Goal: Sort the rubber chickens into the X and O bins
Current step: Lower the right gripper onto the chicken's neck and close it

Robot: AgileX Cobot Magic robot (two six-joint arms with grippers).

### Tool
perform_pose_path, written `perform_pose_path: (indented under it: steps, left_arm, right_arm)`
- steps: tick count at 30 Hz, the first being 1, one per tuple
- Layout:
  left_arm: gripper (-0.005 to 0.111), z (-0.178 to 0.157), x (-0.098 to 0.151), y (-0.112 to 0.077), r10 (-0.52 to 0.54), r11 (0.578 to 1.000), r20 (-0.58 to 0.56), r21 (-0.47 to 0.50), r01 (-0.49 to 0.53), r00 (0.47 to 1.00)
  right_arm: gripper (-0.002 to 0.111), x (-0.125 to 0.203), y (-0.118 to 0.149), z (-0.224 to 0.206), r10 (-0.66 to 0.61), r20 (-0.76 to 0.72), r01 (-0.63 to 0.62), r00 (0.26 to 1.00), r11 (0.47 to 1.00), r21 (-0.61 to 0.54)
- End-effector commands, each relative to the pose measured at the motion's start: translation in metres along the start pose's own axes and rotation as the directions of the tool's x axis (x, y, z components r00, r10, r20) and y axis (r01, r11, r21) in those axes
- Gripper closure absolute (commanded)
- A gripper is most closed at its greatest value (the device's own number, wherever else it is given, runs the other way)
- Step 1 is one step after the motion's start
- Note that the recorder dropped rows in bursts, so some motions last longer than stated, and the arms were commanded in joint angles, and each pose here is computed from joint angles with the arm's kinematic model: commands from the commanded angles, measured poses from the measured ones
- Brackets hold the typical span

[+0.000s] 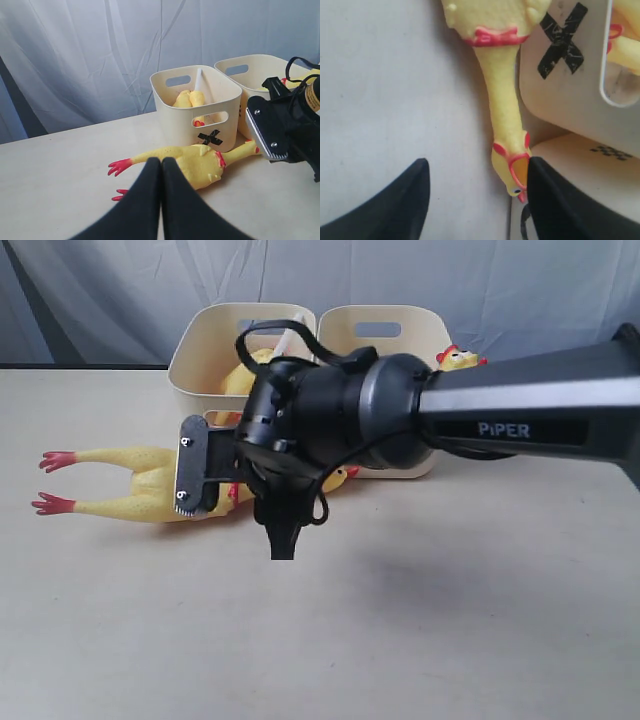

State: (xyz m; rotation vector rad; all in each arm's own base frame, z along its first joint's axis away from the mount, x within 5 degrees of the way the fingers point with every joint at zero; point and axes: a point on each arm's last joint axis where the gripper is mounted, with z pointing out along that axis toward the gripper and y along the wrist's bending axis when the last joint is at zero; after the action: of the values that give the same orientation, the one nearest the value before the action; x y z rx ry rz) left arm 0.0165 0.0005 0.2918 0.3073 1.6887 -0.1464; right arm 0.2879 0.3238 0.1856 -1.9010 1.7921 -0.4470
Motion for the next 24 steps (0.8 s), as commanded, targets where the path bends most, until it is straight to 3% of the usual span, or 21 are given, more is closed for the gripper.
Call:
perform_pose_path:
  steps: [1,24]
  left_arm:
    - [0.107,0.001,0.001,0.000,0.000,1.000,0.004,-0.008,0.000,1.000]
    - [0.107,0.001,0.001,0.000,0.000,1.000,0.004,-0.008,0.000,1.000]
  right_arm:
    - [0.054,-0.001,0.000,0.014,-0.085,-0.010,0.085,0.996,0.994,0.065]
    - [0.054,0.024,-0.016,0.055,0.008,0.015,-0.009,1.000,0.997,0.081]
